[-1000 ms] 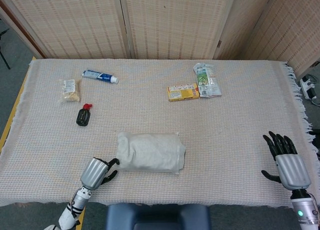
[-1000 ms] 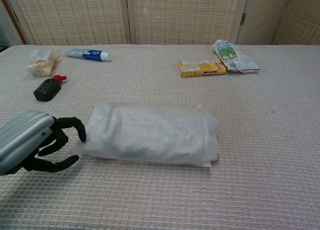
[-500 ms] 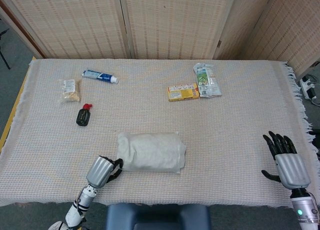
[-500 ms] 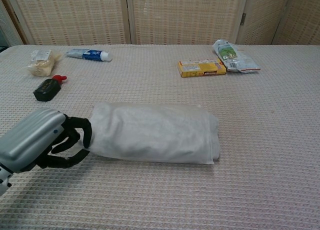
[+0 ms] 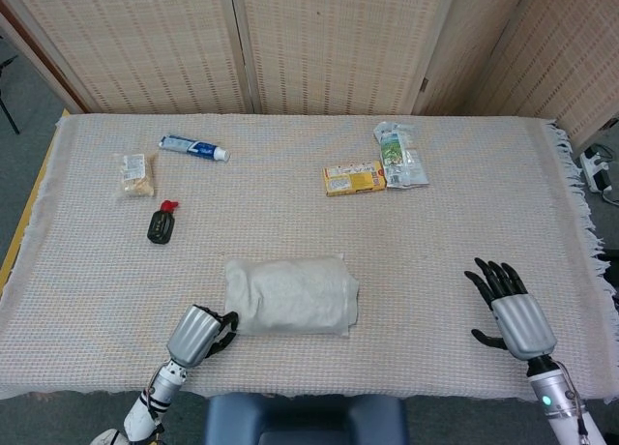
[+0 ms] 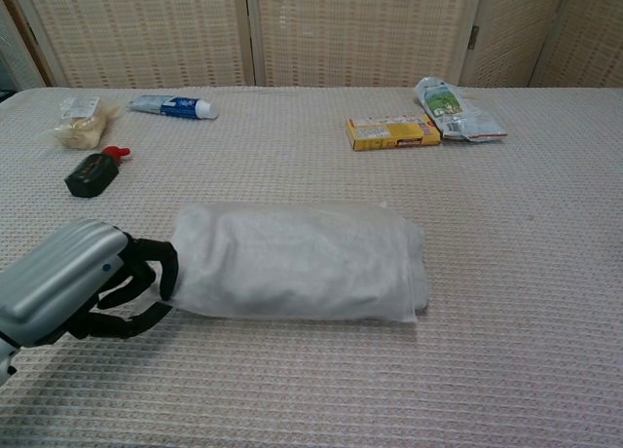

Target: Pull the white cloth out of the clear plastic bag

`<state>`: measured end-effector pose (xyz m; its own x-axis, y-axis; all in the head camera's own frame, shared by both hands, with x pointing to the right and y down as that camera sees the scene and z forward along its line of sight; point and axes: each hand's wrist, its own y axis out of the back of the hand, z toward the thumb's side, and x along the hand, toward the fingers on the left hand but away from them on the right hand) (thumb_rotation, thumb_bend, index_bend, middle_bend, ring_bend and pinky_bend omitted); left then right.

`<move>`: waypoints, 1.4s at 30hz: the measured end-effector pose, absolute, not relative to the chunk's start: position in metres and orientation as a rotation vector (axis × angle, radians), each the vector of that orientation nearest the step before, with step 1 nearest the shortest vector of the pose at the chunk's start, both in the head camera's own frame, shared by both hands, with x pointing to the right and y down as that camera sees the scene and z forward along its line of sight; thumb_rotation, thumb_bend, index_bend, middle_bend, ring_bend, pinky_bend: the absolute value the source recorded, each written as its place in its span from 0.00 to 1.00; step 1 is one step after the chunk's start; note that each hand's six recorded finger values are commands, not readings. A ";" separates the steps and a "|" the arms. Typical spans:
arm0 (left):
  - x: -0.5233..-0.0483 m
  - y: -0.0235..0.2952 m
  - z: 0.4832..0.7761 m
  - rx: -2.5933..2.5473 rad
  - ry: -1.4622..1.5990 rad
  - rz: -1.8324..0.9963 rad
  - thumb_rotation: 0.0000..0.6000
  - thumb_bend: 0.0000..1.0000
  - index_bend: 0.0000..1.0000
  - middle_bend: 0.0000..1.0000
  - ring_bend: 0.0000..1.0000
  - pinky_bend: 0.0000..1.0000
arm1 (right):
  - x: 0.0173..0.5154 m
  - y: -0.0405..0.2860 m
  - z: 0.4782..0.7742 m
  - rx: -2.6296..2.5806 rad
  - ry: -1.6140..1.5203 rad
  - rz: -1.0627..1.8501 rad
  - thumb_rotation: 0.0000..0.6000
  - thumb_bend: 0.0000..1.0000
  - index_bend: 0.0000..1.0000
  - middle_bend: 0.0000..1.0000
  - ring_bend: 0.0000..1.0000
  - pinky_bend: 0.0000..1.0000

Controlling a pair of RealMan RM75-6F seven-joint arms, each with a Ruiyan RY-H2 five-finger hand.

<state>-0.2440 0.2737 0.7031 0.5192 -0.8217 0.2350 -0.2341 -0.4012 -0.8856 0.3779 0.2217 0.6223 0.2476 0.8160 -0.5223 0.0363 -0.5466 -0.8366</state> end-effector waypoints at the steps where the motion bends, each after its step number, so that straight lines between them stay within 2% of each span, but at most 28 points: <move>1: -0.243 0.274 0.702 -1.908 0.867 -0.865 1.00 0.60 0.71 1.00 1.00 1.00 | 0.369 0.220 0.629 -1.827 -0.781 1.340 1.00 0.17 0.33 0.00 0.00 0.00; 9: -0.237 0.277 0.696 -1.915 0.865 -0.845 1.00 0.60 0.71 1.00 1.00 1.00 | 0.314 0.210 0.669 -1.987 -0.781 1.205 1.00 0.23 0.42 0.00 0.00 0.00; 19: -0.238 0.275 0.690 -1.911 0.870 -0.843 1.00 0.60 0.72 1.00 1.00 1.00 | 0.271 0.189 0.700 -2.055 -0.871 1.111 1.00 0.23 0.42 0.00 0.00 0.00; 28: -0.237 0.275 0.689 -1.915 0.867 -0.840 1.00 0.60 0.72 1.00 1.00 1.00 | 0.245 0.180 0.715 -2.089 -0.886 1.113 1.00 0.23 0.41 0.00 0.00 0.00; 42: -0.239 0.271 0.689 -1.910 0.870 -0.845 1.00 0.60 0.72 1.00 1.00 1.00 | 0.208 0.173 0.735 -2.175 -0.909 1.147 1.00 0.22 0.35 0.00 0.00 0.00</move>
<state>-0.2385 0.2708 0.6894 0.5295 -0.8192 0.2203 -0.2439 -0.3958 -0.8854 0.2078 0.1728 0.7355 0.4180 0.7550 -0.5053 0.3198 -0.6429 -0.6960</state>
